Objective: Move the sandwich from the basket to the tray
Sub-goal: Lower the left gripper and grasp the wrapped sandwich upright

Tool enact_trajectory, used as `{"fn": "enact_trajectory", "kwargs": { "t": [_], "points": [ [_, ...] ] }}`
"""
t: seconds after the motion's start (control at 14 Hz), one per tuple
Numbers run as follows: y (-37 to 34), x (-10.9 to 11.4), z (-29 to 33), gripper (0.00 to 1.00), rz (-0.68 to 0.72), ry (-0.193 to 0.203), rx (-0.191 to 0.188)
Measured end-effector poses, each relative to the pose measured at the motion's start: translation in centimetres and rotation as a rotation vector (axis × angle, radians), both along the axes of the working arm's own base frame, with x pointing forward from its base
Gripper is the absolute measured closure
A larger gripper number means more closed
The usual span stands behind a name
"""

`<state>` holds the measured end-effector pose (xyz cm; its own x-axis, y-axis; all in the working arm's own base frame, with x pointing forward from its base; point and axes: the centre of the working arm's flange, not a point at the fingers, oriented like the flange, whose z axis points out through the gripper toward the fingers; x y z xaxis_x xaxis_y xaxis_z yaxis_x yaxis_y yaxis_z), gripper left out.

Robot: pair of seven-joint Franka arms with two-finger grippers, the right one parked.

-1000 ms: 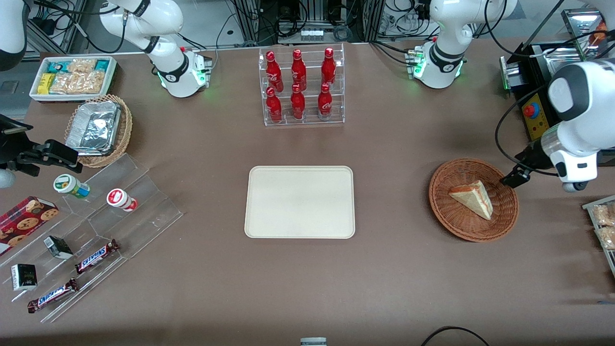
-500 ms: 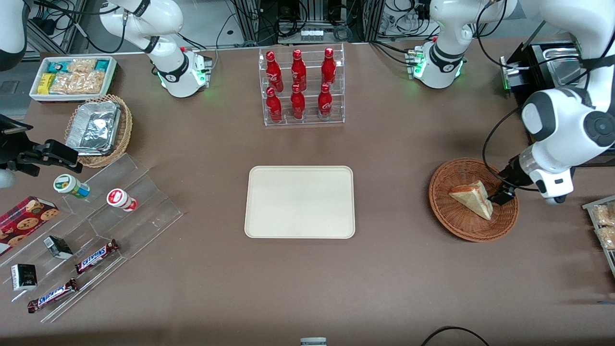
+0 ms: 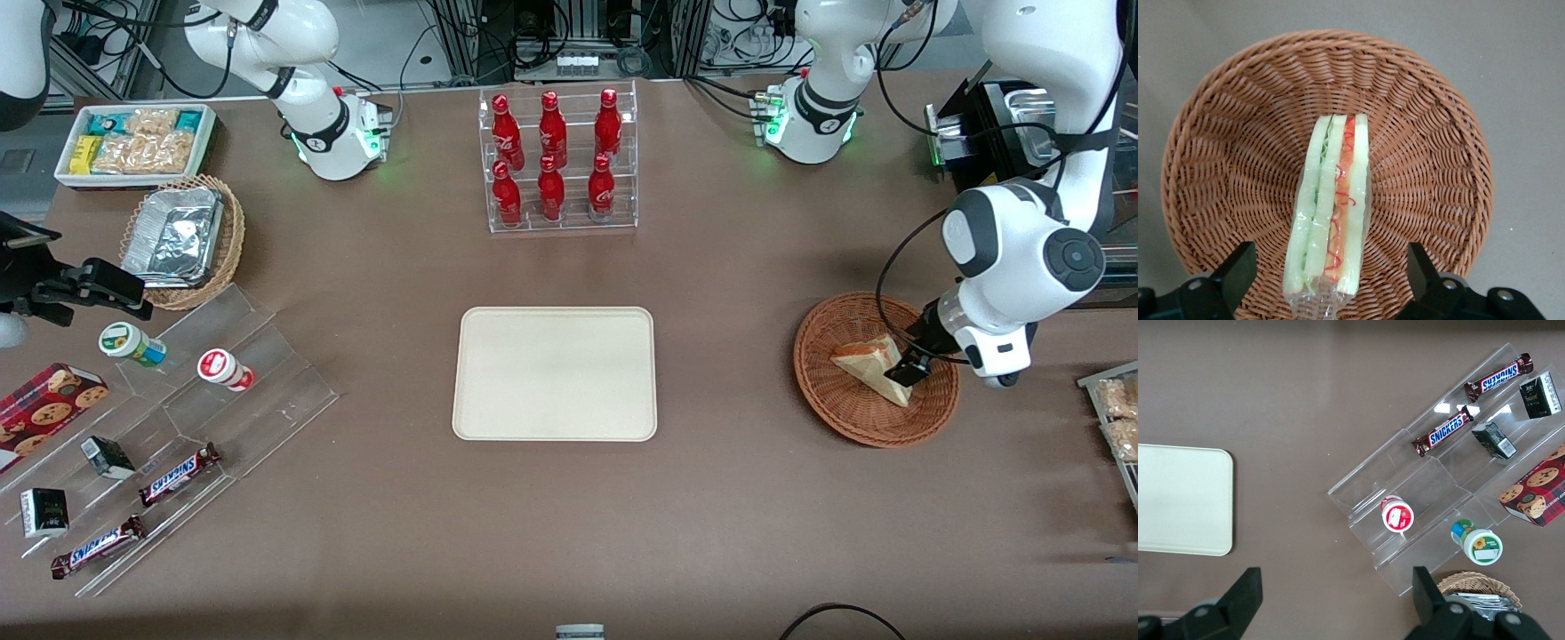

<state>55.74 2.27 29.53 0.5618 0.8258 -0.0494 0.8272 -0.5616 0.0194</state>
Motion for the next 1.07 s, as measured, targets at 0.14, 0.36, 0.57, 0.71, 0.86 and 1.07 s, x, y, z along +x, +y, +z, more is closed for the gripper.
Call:
{"fn": "enact_trajectory", "kwargs": {
  "t": [0.14,0.36,0.57,0.71,0.86,1.07],
  "points": [
    [-0.3,0.0,-0.8,0.0,-0.003,0.013,0.0],
    [-0.3,-0.4,-1.8,0.0,-0.003,0.033,0.0],
    [-0.3,-0.7,-2.2,0.0,-0.002,0.041,0.0],
    [-0.3,-1.0,-2.7,0.0,-0.002,0.053,0.0],
    [-0.3,-1.2,-3.2,0.0,0.001,0.064,0.0],
    [-0.3,-1.3,-4.0,0.01,0.004,0.079,0.0]
  ]
}}
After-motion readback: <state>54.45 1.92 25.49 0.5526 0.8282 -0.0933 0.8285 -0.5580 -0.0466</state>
